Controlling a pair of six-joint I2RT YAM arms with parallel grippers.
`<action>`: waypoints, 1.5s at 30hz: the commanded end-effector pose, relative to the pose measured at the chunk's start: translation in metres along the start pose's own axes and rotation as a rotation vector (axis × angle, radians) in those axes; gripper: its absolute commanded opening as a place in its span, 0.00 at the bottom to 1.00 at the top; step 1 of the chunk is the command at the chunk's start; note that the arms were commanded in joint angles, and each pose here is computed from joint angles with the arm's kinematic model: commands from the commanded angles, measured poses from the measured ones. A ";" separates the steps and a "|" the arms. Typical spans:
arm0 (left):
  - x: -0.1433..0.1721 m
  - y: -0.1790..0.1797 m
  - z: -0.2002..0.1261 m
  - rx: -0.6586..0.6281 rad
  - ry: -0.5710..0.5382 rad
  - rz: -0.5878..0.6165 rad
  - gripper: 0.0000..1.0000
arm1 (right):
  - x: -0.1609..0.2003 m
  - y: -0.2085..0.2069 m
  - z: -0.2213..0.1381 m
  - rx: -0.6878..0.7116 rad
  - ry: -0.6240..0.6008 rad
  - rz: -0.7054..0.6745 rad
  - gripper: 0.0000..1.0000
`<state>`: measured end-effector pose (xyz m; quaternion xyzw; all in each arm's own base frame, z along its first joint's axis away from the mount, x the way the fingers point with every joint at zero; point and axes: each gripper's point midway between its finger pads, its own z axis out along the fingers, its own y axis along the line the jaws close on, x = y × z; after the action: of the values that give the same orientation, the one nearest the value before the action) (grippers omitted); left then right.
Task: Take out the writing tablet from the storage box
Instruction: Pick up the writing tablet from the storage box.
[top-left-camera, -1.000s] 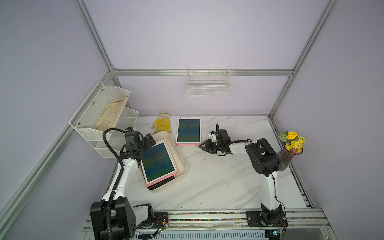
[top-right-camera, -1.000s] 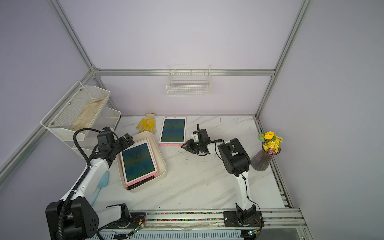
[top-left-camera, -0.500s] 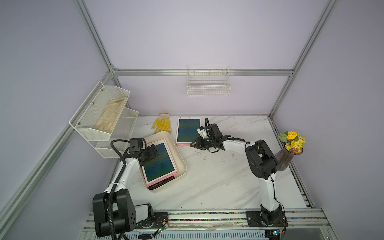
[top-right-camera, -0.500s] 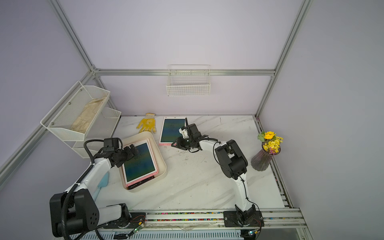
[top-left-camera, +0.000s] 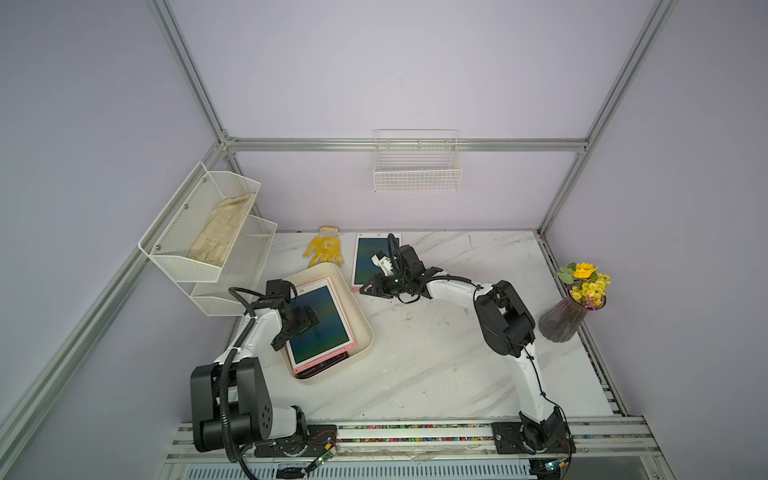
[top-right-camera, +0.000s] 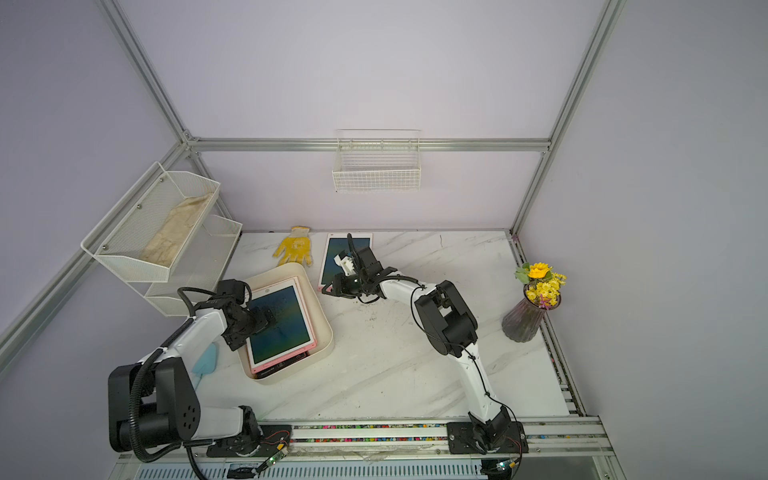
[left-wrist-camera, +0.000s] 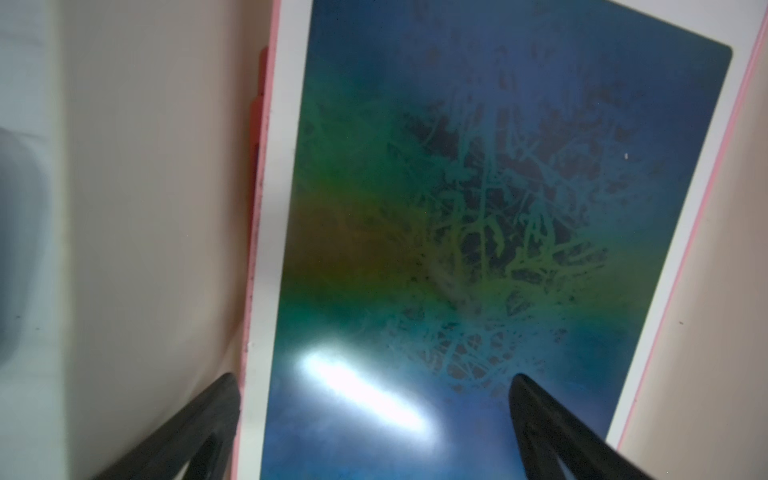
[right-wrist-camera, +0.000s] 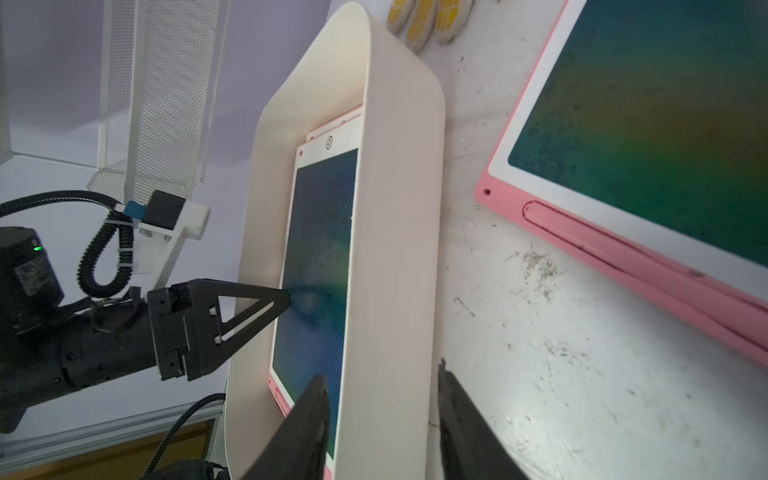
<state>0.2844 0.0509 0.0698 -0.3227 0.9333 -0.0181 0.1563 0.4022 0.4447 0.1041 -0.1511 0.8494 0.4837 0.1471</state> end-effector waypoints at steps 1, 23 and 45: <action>-0.027 0.011 -0.018 -0.099 -0.060 0.013 1.00 | 0.008 0.002 0.009 -0.016 0.034 -0.017 0.45; -0.015 -0.010 0.024 -0.039 0.088 0.068 1.00 | 0.024 0.010 0.053 -0.113 0.118 -0.051 0.39; -0.015 -0.011 -0.001 0.007 0.022 0.055 0.98 | 0.032 0.019 0.065 -0.135 0.155 -0.072 0.36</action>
<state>0.3147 0.0459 0.0797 -0.2898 0.9421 -0.0424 0.1634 0.3874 0.4924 0.0653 -0.2020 0.8310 0.5096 0.0945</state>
